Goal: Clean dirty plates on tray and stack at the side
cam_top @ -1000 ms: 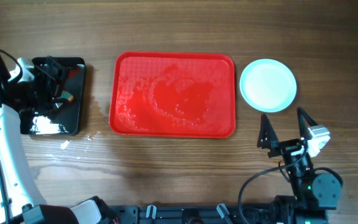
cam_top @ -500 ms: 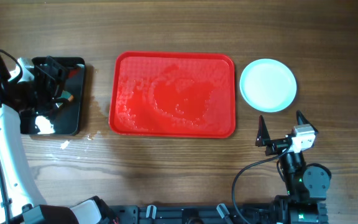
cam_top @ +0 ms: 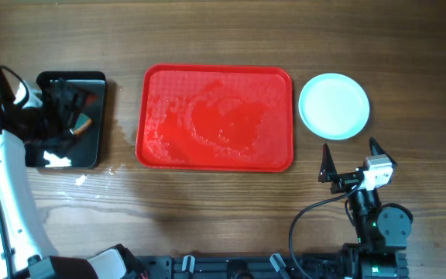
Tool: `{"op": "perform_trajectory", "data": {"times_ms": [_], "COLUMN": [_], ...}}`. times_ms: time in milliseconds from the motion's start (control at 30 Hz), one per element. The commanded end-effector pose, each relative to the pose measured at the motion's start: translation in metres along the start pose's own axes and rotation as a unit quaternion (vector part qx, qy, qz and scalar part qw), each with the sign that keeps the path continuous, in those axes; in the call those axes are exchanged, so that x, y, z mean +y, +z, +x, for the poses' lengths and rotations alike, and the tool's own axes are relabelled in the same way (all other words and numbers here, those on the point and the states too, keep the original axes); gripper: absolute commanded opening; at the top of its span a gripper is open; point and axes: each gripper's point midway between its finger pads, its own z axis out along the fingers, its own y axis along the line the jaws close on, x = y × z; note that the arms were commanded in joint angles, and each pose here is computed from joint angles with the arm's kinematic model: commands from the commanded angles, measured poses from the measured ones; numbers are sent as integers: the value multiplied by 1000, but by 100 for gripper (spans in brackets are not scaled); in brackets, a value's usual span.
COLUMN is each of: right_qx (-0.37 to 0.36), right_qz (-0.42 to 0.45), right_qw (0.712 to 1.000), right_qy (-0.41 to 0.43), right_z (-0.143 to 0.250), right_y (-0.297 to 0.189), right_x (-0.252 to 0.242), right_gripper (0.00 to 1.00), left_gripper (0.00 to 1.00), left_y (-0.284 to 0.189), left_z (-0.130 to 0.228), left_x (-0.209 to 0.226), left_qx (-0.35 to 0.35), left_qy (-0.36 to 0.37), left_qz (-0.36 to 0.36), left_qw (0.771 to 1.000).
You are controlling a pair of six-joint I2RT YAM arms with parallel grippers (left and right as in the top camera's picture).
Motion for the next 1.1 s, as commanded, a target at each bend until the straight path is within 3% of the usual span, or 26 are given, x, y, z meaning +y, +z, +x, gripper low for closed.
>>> {"op": "perform_trajectory", "data": {"times_ms": [0, 100, 233, 400, 567, 633, 800, 1067], "right_qx": [-7, -7, -7, -7, -7, -7, -7, -7], "right_qz": [11, 11, 11, 11, 11, 11, 11, 11], "right_qw": [1000, 1000, 1000, 1000, 1000, 1000, 1000, 1000], "right_qy": [-11, -11, -11, -11, -11, -11, -11, -11], "right_z": [-3, -3, -3, -3, -3, -3, -3, -3], "right_y": [-1, -1, -1, -1, -1, -1, -1, -1], "right_x": [-4, -4, -4, -4, -4, -4, -4, -4], "right_gripper": [100, 100, 100, 100, 100, 100, 100, 100], "left_gripper": [100, 100, 100, 100, 100, 100, 100, 100], "left_y": [4, 21, 47, 60, 59, 64, 71, 40], "left_z": [23, 48, 86, 102, 98, 91, 100, 83], "left_x": [16, 12, 2, 27, 24, 33, 41, 39], "left_qx": [-21, -50, -133, -215, -306, -340, -370, -458], "left_qy": [46, 119, 240, 279, 308, 302, 434, 439], "left_qz": [-43, -17, 108, 192, 272, 259, 198, 169], "left_qw": [998, 992, 956, 916, 859, 852, 797, 754]}}
